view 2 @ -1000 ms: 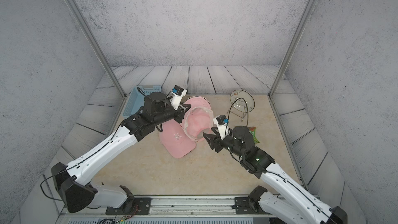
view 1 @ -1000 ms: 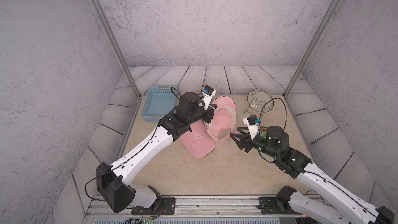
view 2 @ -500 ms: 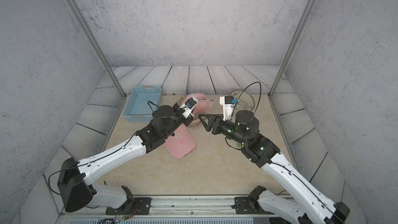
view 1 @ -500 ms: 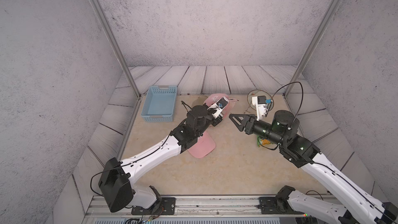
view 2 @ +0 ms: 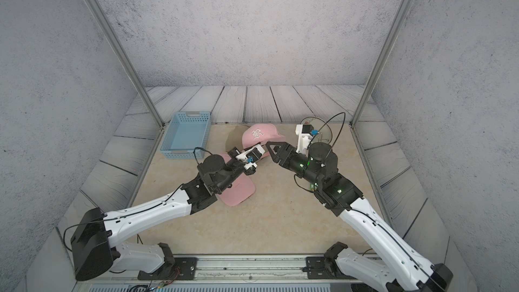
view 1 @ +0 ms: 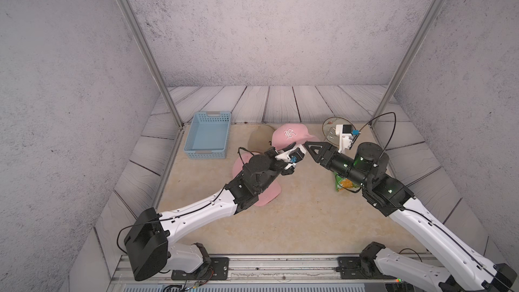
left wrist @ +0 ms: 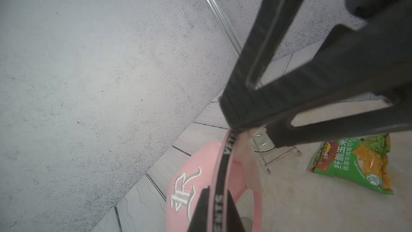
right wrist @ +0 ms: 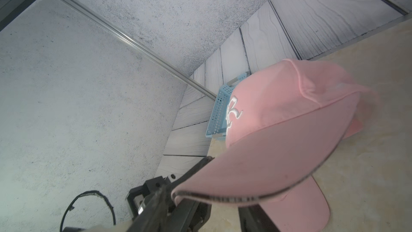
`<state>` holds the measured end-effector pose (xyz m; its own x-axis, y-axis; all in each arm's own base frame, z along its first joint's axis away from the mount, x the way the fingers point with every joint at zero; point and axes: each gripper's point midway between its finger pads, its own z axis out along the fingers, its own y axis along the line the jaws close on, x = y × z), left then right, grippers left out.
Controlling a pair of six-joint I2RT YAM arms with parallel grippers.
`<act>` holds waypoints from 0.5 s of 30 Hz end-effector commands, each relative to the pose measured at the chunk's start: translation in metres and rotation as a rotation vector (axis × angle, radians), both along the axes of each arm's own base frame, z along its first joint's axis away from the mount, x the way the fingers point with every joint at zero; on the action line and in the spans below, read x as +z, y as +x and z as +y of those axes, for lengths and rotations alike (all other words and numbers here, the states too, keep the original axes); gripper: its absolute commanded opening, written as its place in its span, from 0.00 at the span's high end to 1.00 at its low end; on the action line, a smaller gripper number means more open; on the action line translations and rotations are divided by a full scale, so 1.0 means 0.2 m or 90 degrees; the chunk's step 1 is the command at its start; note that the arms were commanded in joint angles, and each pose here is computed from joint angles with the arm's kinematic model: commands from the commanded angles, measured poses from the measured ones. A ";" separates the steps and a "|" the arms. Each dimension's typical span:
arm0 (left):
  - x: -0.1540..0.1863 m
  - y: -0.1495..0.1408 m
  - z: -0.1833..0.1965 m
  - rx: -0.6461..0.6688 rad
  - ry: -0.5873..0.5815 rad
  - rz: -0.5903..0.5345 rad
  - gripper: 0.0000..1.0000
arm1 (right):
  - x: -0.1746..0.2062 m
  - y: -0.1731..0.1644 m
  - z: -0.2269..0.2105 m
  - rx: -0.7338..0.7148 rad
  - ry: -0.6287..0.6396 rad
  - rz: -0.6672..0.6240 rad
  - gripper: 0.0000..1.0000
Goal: Turn the baseball cap inside out
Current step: Turn over the baseball cap, then place the baseball cap at the center of the board.
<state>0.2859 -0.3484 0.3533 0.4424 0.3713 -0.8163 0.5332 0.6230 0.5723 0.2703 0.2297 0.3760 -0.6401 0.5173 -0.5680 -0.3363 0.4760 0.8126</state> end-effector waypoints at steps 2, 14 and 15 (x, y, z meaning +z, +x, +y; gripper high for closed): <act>0.12 -0.12 -0.02 -0.054 -0.029 -0.067 1.00 | 0.05 0.01 -0.02 -0.013 0.026 -0.008 0.44; 0.02 -0.23 -0.11 -0.083 0.082 -0.164 1.00 | -0.07 0.05 0.00 -0.018 0.013 0.019 0.55; 0.02 -0.24 -0.11 -0.085 0.086 -0.169 0.98 | -0.08 0.05 -0.01 -0.022 0.008 0.020 0.59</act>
